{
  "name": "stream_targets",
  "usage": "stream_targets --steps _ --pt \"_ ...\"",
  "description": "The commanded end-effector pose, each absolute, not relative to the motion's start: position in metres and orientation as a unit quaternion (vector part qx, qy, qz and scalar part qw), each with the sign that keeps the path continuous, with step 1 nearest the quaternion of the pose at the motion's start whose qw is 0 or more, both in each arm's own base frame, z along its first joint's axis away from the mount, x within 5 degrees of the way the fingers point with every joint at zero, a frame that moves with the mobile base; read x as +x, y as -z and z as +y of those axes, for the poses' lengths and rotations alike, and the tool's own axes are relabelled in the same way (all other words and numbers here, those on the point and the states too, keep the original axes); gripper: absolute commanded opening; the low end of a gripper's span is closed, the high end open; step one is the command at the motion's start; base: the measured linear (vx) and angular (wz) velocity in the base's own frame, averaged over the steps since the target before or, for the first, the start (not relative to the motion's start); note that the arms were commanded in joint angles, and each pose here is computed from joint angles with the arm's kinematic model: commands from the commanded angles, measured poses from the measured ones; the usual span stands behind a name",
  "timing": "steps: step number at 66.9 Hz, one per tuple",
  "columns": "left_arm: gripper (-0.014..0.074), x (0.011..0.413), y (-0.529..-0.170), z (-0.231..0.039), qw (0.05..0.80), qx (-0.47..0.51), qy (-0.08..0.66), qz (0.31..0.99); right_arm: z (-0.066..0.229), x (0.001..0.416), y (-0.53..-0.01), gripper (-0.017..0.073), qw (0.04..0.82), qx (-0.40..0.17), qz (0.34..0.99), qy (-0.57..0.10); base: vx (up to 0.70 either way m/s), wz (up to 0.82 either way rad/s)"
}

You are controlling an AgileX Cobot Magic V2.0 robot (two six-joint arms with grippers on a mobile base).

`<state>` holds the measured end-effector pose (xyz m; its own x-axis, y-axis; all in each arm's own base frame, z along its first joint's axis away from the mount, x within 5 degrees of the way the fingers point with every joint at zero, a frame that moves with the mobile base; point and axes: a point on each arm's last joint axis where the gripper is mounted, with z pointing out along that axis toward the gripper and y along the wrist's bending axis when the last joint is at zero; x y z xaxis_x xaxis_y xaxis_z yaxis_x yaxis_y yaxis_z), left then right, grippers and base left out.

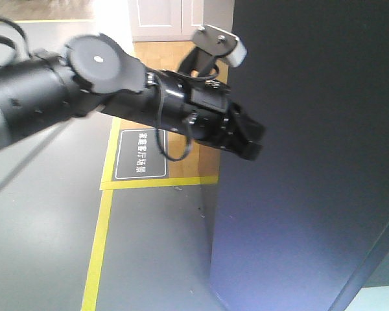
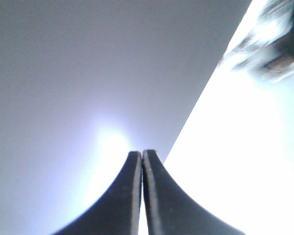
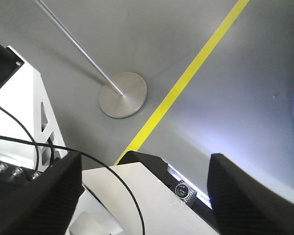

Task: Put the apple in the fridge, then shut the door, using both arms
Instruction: 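Push the fridge door toward the cabinet with the left gripper, then bring the right gripper against the front of the fridge door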

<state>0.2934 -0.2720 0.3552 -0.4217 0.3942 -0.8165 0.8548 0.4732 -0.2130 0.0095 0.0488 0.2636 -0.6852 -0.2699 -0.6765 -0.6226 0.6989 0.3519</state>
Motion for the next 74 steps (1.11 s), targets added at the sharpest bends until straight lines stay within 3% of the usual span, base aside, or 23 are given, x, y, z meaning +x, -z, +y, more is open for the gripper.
stream_targets --steps 1,35,57,74 --pt "-0.0006 0.276 -0.389 -0.249 0.389 0.369 0.288 0.794 0.051 0.012 -0.274 0.0514 0.326 -0.248 0.859 -0.307 0.00 0.00" --pt "-0.0006 0.203 -0.375 -0.154 0.441 0.304 0.136 0.834 0.051 0.012 -0.274 0.0514 0.326 -0.248 0.859 -0.307 0.00 0.00" --pt "-0.0006 0.167 -0.360 -0.124 0.441 0.274 0.139 0.843 0.051 0.013 -0.274 0.0513 0.331 -0.247 0.859 -0.304 0.00 0.00" --pt "-0.0006 0.159 -0.352 -0.105 0.456 0.251 0.087 0.849 0.052 0.014 -0.276 0.0505 0.339 -0.240 0.855 -0.310 0.00 0.00"
